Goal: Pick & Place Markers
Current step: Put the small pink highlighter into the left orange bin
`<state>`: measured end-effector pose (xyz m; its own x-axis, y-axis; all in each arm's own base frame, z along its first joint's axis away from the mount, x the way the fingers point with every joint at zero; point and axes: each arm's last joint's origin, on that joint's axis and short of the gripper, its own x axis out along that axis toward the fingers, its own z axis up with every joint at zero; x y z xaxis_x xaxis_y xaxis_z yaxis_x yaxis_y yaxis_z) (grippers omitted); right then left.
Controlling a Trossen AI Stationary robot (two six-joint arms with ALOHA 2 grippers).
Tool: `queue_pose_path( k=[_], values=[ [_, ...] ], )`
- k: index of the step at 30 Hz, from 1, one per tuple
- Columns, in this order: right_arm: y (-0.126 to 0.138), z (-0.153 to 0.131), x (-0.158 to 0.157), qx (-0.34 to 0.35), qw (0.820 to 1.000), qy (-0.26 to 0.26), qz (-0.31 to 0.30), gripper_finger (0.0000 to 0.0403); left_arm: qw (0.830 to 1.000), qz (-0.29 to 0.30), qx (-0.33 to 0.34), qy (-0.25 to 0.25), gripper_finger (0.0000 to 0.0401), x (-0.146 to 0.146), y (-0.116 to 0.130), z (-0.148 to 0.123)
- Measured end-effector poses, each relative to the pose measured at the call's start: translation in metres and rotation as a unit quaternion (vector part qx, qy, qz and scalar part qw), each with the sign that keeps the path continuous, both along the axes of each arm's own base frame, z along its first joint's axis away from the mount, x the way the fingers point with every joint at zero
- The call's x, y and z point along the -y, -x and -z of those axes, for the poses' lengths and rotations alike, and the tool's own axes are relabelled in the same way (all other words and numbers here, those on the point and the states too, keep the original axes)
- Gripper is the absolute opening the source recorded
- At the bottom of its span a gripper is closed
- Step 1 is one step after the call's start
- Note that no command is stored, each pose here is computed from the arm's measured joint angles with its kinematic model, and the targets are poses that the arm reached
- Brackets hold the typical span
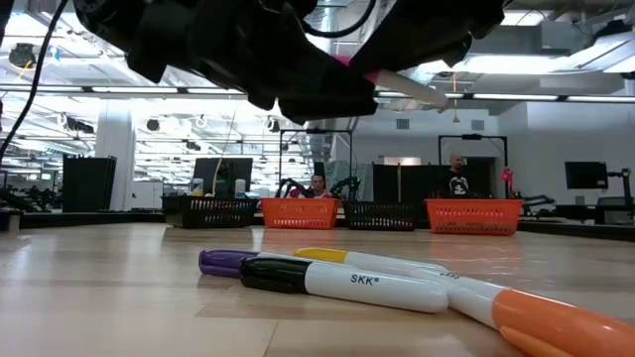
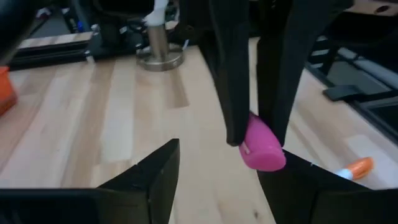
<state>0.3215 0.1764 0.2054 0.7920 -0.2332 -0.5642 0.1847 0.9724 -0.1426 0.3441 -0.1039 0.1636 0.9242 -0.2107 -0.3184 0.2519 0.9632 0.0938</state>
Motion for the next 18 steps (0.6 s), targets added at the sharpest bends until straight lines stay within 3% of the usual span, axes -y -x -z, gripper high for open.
queue_pose_path(
  k=[12, 18],
  values=[
    [-0.0030, -0.0021, 0.0034, 0.010, 1.000, 0.026, 0.003, 0.0028, 1.000, 0.008, 0.010, 0.009, 0.0191, 0.0013, -0.0007, -0.0010],
    [-0.0048, -0.0013, 0.0083, 0.008, 0.999, 0.032, 0.016, 0.0043, 0.999, 0.025, 0.011, 0.044, 0.0190, 0.0027, -0.0014, -0.0040]
  ],
)
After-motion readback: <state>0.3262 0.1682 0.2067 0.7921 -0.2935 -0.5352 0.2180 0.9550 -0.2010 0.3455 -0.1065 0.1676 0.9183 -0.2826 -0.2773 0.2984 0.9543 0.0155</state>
